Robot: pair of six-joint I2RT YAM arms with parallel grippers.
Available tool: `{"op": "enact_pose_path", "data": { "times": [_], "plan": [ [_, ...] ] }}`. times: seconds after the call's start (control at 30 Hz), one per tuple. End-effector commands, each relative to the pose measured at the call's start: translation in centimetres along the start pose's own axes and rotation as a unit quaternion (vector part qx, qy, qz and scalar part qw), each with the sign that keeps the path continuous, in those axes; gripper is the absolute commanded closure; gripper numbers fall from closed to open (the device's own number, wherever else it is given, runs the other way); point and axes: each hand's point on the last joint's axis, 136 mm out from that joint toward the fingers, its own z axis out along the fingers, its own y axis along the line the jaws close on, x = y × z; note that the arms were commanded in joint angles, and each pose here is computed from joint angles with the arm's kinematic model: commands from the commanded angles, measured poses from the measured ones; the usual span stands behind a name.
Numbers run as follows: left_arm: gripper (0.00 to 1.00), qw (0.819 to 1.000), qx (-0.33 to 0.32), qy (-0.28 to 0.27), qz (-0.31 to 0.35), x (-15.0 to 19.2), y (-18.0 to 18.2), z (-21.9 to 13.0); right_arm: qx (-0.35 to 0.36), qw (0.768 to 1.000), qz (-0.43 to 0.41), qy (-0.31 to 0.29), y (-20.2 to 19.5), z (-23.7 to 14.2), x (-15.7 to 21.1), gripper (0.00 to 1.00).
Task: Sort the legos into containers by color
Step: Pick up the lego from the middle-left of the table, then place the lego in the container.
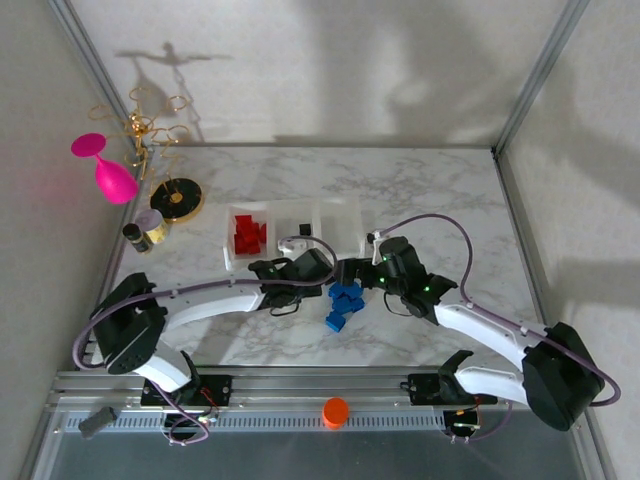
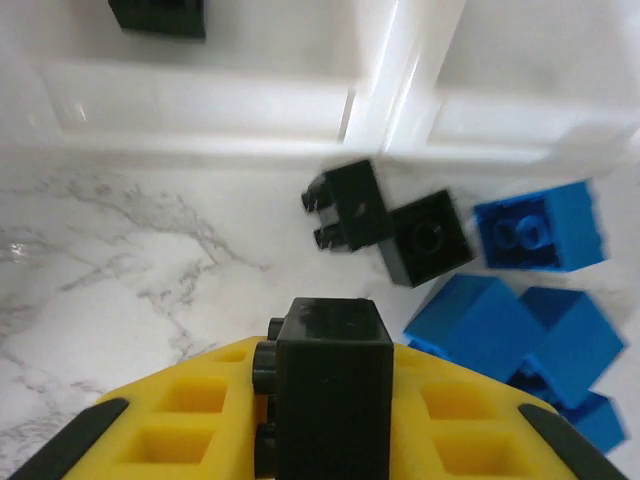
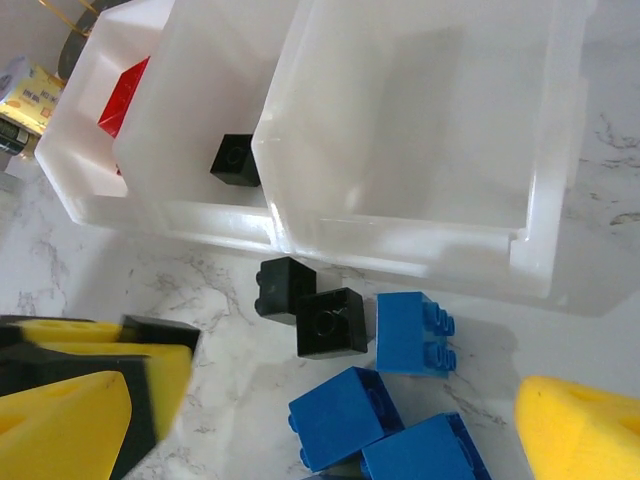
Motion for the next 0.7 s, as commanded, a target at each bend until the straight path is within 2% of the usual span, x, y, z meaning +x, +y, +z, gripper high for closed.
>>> {"op": "enact_pose_path", "data": {
  "times": [0.0, 0.27, 0.43, 0.67],
  "plan": [
    [0.78, 0.999, -0.013, -0.048, -0.014, -4.4, 0.9, -2.0, -0.029, 0.999, 0.002, -0.027, 1.7, 0.2, -2.4, 0.01],
    [0.78, 0.994, -0.056, -0.095, -0.022, -11.7, 1.8, -1.0, -0.012, 0.999, 0.016, -0.037, 1.5, 1.3, -3.5, 0.01],
    [0.77, 0.992, -0.089, -0.092, -0.022, -14.1, 2.4, 2.5, -0.01, 0.999, 0.022, -0.043, 1.3, 1.6, -3.6, 0.01],
    [0.73, 0.988, -0.137, -0.071, -0.019, -15.6, 4.1, 7.6, -0.007, 0.999, 0.026, -0.043, 1.2, 1.8, -3.5, 0.01]
  ]
}}
